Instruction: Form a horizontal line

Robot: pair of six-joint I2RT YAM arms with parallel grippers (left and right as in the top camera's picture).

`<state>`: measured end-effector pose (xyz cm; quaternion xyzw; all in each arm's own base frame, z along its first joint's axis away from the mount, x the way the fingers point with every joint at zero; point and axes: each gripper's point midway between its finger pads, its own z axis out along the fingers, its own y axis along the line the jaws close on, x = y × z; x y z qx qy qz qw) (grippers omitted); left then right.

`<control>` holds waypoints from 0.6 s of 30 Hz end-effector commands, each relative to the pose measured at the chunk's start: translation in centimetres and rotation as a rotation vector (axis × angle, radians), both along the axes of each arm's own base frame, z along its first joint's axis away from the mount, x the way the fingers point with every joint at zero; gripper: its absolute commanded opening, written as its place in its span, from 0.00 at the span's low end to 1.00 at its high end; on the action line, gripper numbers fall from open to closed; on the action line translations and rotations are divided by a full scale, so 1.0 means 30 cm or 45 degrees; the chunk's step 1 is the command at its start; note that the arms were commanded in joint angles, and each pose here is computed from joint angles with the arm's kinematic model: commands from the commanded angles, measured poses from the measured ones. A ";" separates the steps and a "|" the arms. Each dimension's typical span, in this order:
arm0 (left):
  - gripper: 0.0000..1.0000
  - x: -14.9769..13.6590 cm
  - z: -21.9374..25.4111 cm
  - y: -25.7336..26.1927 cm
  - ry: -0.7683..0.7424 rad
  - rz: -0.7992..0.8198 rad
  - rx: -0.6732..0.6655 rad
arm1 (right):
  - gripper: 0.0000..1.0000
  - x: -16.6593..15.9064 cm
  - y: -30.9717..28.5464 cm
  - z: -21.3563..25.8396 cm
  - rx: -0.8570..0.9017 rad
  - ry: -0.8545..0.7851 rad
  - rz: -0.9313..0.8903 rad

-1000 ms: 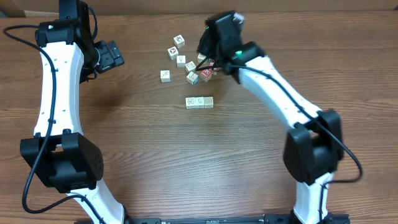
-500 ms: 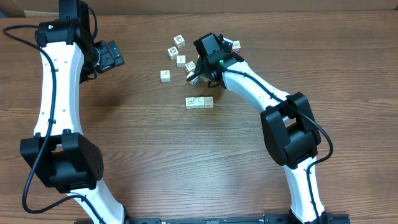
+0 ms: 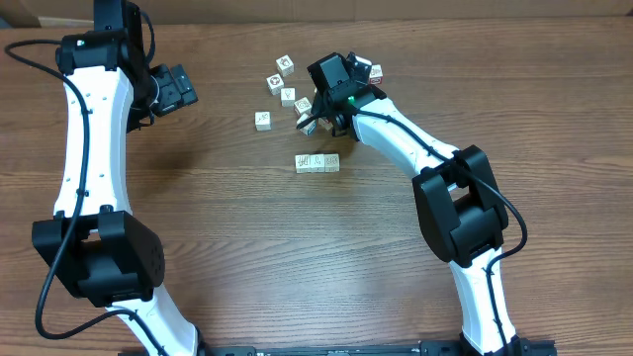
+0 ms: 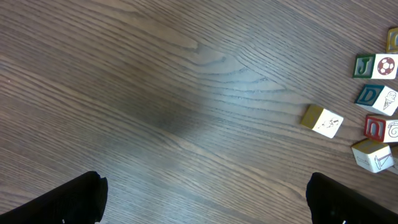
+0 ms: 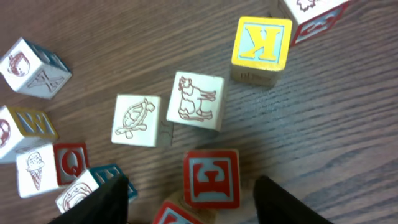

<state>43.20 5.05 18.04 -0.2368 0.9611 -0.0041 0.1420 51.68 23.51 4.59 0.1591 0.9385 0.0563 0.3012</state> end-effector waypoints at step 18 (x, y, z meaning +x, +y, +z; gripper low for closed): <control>1.00 0.006 0.013 -0.022 -0.017 -0.010 -0.007 | 0.57 0.051 -0.073 -0.008 -0.070 -0.024 0.044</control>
